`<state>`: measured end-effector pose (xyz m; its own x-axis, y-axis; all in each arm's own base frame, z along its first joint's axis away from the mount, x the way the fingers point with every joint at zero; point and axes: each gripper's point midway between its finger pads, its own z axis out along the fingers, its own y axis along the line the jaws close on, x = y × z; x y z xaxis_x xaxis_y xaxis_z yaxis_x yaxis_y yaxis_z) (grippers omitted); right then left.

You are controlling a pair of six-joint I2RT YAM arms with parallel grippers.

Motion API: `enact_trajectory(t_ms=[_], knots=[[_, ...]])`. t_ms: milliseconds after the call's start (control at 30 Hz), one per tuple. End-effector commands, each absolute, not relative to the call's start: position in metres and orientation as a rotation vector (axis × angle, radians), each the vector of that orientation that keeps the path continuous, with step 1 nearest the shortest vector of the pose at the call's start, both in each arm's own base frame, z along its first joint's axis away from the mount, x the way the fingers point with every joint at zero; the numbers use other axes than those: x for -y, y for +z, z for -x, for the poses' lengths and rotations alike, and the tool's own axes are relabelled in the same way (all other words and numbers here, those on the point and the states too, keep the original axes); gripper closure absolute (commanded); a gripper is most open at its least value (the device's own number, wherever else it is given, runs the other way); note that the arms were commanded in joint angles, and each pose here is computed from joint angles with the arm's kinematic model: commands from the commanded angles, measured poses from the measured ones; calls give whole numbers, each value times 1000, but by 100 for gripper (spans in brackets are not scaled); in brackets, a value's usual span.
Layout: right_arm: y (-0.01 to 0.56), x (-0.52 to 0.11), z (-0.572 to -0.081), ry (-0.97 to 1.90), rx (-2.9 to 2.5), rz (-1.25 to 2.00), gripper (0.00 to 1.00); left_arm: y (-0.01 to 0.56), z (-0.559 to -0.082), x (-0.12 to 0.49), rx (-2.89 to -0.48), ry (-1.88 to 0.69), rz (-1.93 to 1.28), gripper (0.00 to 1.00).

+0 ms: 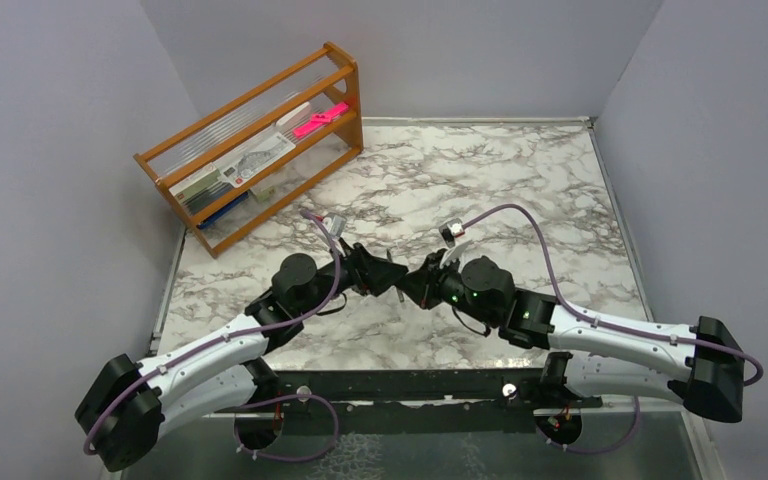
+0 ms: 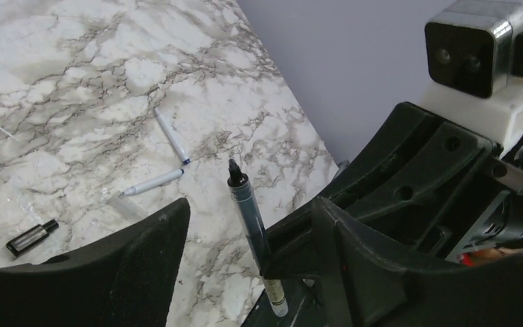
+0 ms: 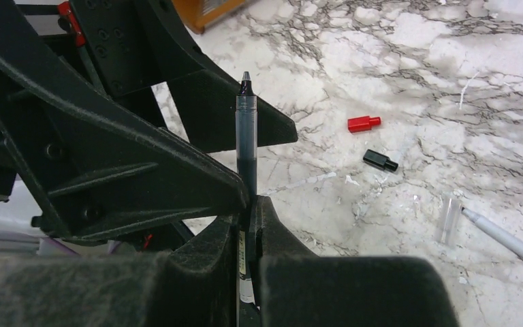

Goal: Insert the pens into the pen caps

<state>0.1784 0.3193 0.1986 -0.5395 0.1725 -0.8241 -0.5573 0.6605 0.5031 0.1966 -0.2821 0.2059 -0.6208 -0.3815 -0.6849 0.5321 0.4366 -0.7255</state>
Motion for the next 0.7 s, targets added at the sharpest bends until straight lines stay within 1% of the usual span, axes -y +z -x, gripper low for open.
enact_trajectory(t_ms=[0,167,200,233,267,300,367,400,433,600,633,667], knots=[[224,-324,-174,1062,-1829,311,99,241,-185,295,-1706,-1443,-198,45],[234,-321,-170,1096,-1792,312,99,237,-184,299,-1734,-1466,-180,85],[235,-321,-170,1098,-1790,314,99,237,-184,299,-1734,-1467,-169,95],[234,-321,-169,1097,-1790,318,99,237,-186,299,-1734,-1465,-157,100],[233,-321,-169,1096,-1792,322,98,238,-186,298,-1730,-1463,-145,100],[230,-321,-169,1090,-1801,322,92,240,-187,297,-1720,-1461,-135,100],[225,-321,-167,1097,-1810,335,68,246,-189,293,-1696,-1454,-117,100],[222,-321,-165,1100,-1816,342,61,250,-190,291,-1682,-1449,-107,100],[216,-321,-163,1102,-1826,350,57,254,-191,290,-1667,-1445,-99,100],[201,-319,-159,1106,-1862,355,56,270,-196,289,-1622,-1432,-90,100],[200,-319,-158,1109,-1862,355,58,271,-197,290,-1623,-1433,-94,100],[200,-319,-158,1109,-1864,353,61,273,-197,292,-1623,-1437,-100,100]])
